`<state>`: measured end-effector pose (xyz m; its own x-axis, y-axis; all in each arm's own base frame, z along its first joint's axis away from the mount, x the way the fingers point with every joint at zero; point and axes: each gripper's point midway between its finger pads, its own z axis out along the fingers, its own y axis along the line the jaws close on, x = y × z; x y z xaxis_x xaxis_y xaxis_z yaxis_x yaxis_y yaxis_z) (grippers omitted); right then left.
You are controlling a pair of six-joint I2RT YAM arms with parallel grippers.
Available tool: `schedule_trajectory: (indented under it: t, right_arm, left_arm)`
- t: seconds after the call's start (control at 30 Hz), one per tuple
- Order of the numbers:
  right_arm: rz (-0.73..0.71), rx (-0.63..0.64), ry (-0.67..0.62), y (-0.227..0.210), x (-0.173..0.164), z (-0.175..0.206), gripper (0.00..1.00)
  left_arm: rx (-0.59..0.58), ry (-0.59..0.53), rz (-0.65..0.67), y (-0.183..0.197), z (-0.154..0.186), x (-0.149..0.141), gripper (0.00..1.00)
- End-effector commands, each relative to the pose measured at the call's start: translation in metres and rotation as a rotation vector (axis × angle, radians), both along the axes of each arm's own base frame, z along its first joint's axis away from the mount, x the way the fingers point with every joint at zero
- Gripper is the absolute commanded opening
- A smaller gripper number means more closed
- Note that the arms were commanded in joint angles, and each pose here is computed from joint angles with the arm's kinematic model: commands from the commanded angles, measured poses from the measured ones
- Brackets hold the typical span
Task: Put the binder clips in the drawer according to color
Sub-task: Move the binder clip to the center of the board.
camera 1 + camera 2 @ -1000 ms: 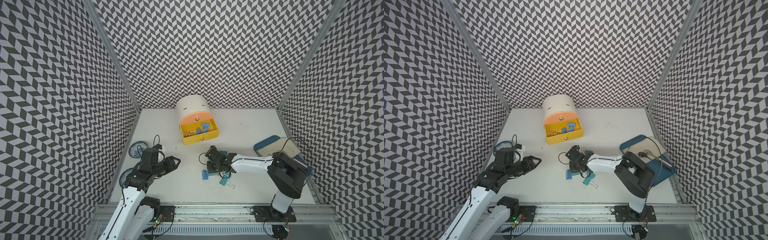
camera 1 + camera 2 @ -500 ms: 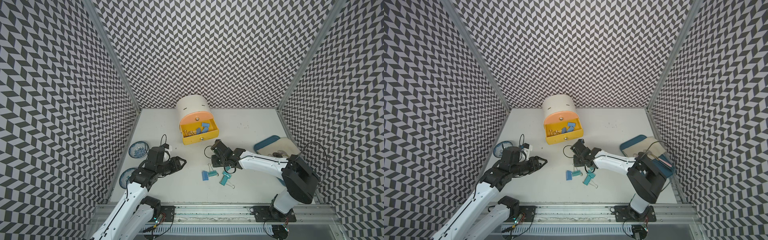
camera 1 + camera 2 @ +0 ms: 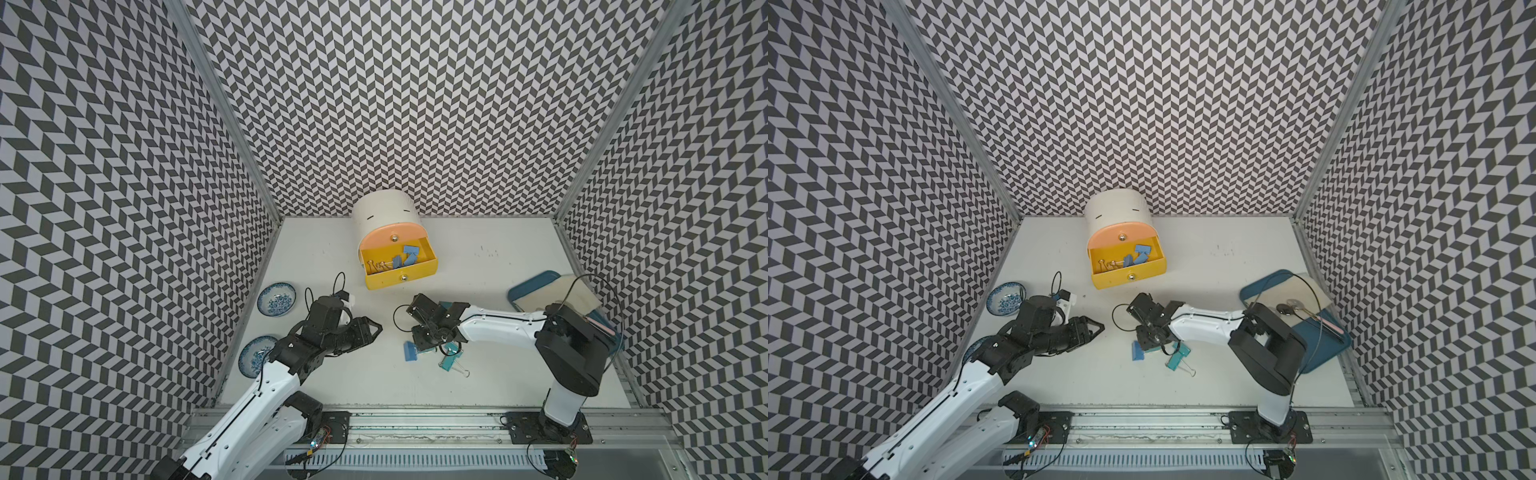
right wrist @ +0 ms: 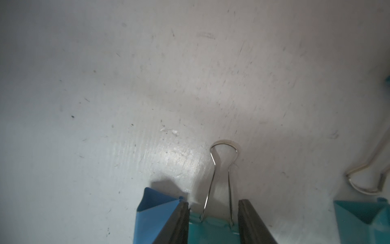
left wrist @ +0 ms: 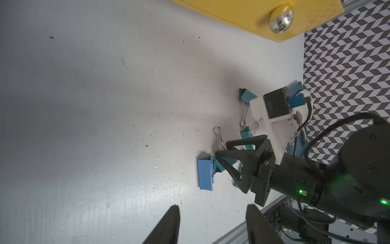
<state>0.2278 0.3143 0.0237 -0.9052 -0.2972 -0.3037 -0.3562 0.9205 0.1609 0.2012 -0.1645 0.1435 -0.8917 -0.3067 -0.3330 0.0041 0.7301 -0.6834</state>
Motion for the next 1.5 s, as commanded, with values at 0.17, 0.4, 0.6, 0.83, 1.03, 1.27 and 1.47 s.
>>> schedule_trajectory:
  t: [0.17, 0.4, 0.6, 0.83, 1.03, 1.27, 1.47]
  right_arm:
    - [0.005, -0.103, -0.011, -0.004, 0.001, -0.019, 0.34]
    - [-0.025, -0.132, -0.054, -0.015, 0.007, -0.012, 0.18]
    - [-0.065, -0.152, -0.096, -0.035, 0.021, 0.000, 0.16]
    - [-0.123, -0.178, -0.106, -0.068, 0.037, 0.001, 0.16]
    - [-0.131, -0.166, -0.119, -0.080, 0.046, 0.008, 0.23]
    - [-0.103, -0.024, -0.155, -0.062, 0.044, 0.052, 0.47]
    - [0.027, 0.134, -0.103, -0.031, 0.006, 0.076, 0.38]
  left_arm:
    - [-0.004, -0.021, 0.013, 0.002, -0.001, 0.000, 0.54]
    - [-0.003, -0.028, 0.007, 0.002, -0.001, -0.001, 0.55]
    - [-0.005, -0.029, 0.001, 0.001, -0.001, 0.000, 0.55]
    - [-0.002, -0.034, -0.012, -0.001, 0.001, 0.001, 0.55]
    - [0.016, -0.038, -0.061, -0.010, 0.001, -0.003, 0.55]
    - [0.092, -0.003, -0.123, -0.031, -0.010, -0.010, 0.56]
    - [0.082, 0.013, -0.084, -0.030, -0.015, -0.009, 0.56]
